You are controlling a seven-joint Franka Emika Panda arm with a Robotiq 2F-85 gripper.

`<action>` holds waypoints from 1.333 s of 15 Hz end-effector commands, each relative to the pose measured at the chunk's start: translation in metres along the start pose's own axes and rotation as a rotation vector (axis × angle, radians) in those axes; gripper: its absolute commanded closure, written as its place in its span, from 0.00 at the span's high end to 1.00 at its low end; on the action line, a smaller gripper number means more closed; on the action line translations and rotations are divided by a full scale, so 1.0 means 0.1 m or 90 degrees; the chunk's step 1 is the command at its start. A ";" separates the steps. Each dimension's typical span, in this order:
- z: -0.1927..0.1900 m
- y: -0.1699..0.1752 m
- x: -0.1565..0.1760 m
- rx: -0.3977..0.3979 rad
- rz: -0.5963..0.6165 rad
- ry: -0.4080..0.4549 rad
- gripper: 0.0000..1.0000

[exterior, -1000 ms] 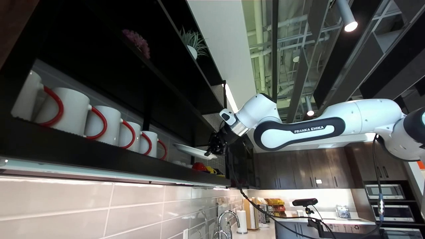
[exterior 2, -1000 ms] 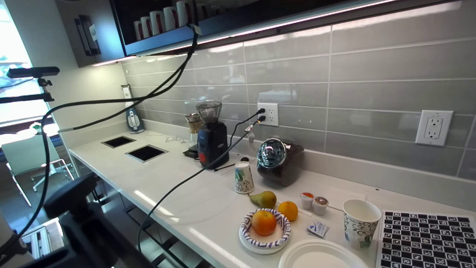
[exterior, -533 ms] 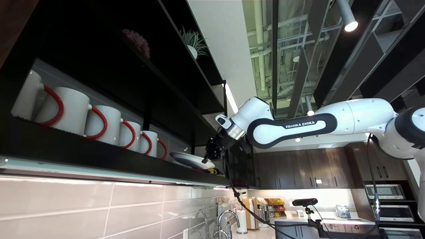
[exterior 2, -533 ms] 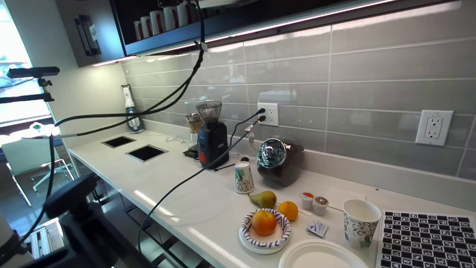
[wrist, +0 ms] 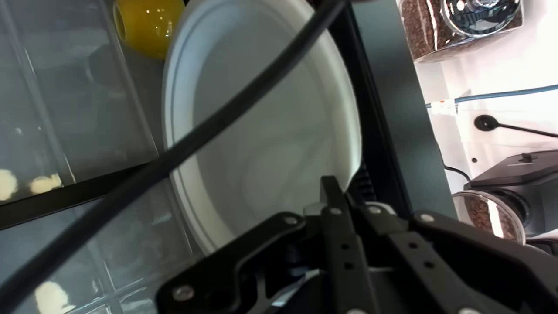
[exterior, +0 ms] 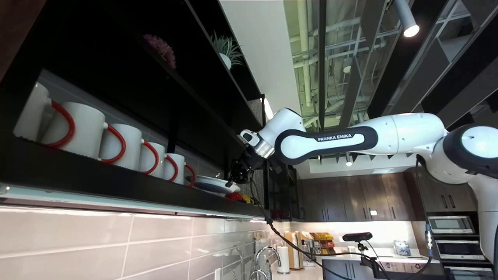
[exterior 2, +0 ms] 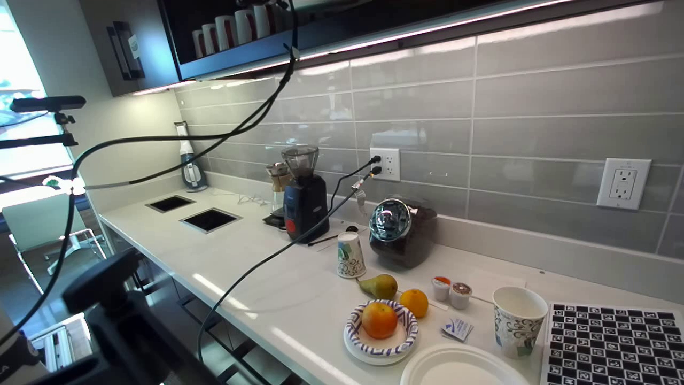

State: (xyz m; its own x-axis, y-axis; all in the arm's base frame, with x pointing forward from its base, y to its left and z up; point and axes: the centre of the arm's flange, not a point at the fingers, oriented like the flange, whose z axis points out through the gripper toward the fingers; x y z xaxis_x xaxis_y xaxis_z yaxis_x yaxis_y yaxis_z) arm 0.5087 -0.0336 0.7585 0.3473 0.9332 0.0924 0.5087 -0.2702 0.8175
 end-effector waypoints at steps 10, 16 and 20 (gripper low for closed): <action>0.19 0.25 0.04 0.014 -0.056 -0.023 0.61; -0.01 0.19 0.08 0.058 -0.039 -0.025 0.99; -0.20 0.15 0.05 0.094 0.005 -0.021 1.00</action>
State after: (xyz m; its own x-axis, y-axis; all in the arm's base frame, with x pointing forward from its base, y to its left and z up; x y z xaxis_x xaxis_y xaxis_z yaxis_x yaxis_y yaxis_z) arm 0.5175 -0.0283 0.7679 0.3600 0.9322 0.0363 0.6050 -0.2629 0.7515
